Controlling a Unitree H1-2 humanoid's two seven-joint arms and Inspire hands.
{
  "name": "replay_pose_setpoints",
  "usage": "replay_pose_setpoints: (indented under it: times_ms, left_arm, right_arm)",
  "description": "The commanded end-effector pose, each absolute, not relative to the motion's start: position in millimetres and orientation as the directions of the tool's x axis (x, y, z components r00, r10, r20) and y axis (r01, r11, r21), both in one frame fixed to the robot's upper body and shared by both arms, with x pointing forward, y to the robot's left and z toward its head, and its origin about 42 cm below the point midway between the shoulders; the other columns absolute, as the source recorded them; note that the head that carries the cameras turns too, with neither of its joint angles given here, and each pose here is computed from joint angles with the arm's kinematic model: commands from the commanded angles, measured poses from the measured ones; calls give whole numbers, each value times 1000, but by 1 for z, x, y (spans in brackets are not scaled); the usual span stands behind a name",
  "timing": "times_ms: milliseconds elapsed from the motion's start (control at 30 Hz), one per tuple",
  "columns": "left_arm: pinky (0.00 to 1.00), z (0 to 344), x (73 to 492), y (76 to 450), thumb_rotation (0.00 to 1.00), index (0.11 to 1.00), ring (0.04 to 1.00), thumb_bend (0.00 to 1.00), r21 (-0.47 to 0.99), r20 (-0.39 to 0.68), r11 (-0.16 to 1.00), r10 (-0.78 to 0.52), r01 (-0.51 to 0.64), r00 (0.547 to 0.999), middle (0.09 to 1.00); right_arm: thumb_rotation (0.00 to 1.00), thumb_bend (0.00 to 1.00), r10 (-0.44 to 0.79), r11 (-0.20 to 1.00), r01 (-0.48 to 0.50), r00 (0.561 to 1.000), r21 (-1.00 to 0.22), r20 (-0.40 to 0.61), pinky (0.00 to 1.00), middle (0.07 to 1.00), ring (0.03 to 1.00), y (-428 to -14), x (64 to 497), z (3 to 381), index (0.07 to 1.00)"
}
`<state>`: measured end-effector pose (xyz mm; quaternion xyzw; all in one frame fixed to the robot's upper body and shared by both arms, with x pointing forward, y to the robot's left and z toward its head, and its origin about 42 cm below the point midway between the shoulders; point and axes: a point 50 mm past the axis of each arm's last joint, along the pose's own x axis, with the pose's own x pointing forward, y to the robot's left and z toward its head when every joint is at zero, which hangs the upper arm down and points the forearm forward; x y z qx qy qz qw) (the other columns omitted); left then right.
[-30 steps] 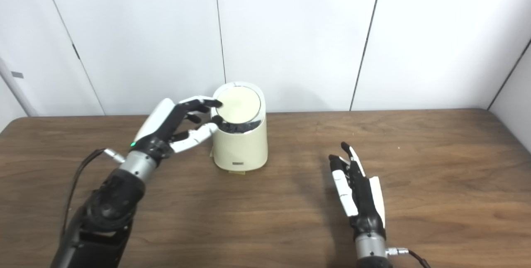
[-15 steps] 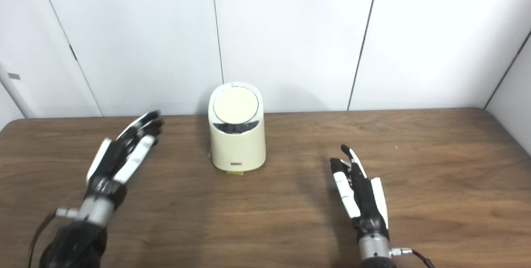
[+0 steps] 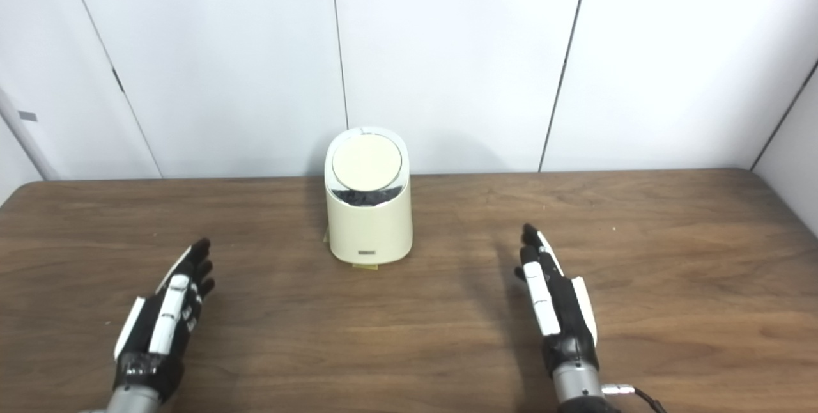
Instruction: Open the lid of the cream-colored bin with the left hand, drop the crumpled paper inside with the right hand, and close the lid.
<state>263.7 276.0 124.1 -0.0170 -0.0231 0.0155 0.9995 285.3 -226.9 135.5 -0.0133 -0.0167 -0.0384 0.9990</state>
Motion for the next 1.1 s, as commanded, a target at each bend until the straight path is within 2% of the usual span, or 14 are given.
replay_pose_setpoints:
  times_ms: [0, 167, 300, 533, 1067]
  left_arm:
    - [1000, 130, 269, 274, 960, 998, 1000, 426, -42, 109, 999, 25, -20, 994, 1000]
    - [1000, 118, 266, 271, 922, 994, 1000, 423, -78, 94, 996, 48, -40, 994, 1000]
    - [1000, 114, 265, 269, 949, 1000, 1000, 409, -71, 89, 997, 36, -30, 995, 1000]
    - [1000, 109, 265, 268, 975, 989, 1000, 386, -71, 92, 997, 43, -36, 995, 998]
    - [1000, 117, 270, 262, 934, 983, 999, 422, -63, 84, 997, 59, -53, 995, 979]
  right_arm:
    - [998, 537, -61, 998, 62, 993, -8, 105, 991, 999, 998, -227, 292, 154, 999]
    - [1000, 571, -58, 998, 58, 994, -7, 97, 1000, 1000, 1000, -231, 286, 154, 1000]
    - [1000, 597, -63, 998, 63, 994, 6, 93, 1000, 1000, 1000, -235, 285, 151, 1000]
    - [1000, 591, -62, 998, 60, 995, 19, 80, 1000, 1000, 1000, -237, 290, 141, 1000]
    - [1000, 561, -67, 998, 67, 994, 9, 86, 1000, 1000, 1000, -237, 295, 138, 1000]
